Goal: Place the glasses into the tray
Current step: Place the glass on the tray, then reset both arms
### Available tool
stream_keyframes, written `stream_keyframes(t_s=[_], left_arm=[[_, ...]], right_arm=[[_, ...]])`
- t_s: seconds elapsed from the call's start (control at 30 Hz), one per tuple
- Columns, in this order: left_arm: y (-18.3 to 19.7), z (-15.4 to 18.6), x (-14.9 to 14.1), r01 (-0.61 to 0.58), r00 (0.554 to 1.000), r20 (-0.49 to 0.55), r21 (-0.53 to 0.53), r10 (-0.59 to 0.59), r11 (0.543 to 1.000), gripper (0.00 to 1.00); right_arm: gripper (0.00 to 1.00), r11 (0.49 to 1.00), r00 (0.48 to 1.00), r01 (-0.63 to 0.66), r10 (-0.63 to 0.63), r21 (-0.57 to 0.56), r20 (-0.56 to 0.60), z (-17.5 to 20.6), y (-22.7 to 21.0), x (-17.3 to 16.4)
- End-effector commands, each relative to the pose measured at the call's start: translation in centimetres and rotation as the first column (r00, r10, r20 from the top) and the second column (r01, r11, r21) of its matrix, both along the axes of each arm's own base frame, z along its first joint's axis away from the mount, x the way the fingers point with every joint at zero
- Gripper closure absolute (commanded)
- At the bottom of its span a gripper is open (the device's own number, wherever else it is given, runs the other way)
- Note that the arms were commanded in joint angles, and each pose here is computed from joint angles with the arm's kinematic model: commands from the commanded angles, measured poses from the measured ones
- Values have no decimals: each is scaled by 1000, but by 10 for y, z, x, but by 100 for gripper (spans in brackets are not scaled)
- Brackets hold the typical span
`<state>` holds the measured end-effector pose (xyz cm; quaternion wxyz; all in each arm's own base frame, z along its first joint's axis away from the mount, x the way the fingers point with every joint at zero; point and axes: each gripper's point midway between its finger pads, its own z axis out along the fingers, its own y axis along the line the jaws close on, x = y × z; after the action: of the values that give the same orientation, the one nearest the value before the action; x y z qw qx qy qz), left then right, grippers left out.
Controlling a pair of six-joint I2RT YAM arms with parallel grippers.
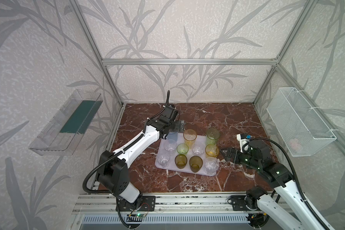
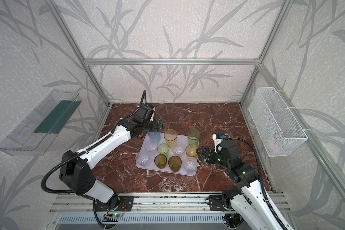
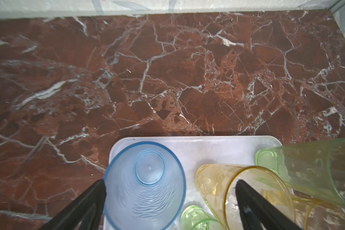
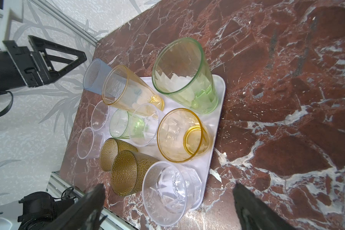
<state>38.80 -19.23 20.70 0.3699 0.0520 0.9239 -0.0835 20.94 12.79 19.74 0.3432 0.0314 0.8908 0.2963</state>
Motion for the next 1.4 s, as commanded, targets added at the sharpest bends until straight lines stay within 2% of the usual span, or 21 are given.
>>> stream_keyframes(t_s=[0.0,0.17,0.3,0.4,0.53,0.73,0.9,1.0,1.07,1.17,1.23,1.37], left_arm=[[28,30,2,-87,988,137,66,77,994,1],[79,62,-1,-238,936,288,102,201,966,1],[125,72,-4,-347,862,395,5,317,938,1],[157,67,-10,-422,806,432,-59,404,905,0],[179,51,-16,-485,757,481,-40,442,874,1],[202,20,-19,-544,737,494,29,461,839,0],[221,2,-23,-592,703,522,53,484,804,0],[224,-10,-20,-577,702,531,33,475,816,1],[227,-20,-19,-578,704,523,28,481,816,1],[239,-34,-21,-622,692,517,74,503,780,0],[247,-43,-22,-648,676,523,86,519,757,1],[253,-48,-21,-666,661,516,70,544,743,1]], right_arm=[[1,1000,999,1,0,-10,36,8,-1,5],[1,999,999,20,-18,-44,48,5,-4,16],[1,993,993,65,-55,-100,104,6,-13,33],[1,983,982,137,-118,-124,149,10,-25,49],[1,974,960,201,-175,-103,220,17,-33,69],[1,929,896,350,-295,-122,331,18,-64,87],[1,853,793,501,-385,-146,473,13,-95,94],[1,817,752,554,-406,-163,519,3,-107,100],[1,806,753,562,-406,-186,517,-7,-112,106],[1,785,764,579,-428,-220,484,-23,-121,118],[1,767,759,596,-443,-236,478,-32,-127,126],[1,732,737,629,-455,-263,499,-46,-139,139]])
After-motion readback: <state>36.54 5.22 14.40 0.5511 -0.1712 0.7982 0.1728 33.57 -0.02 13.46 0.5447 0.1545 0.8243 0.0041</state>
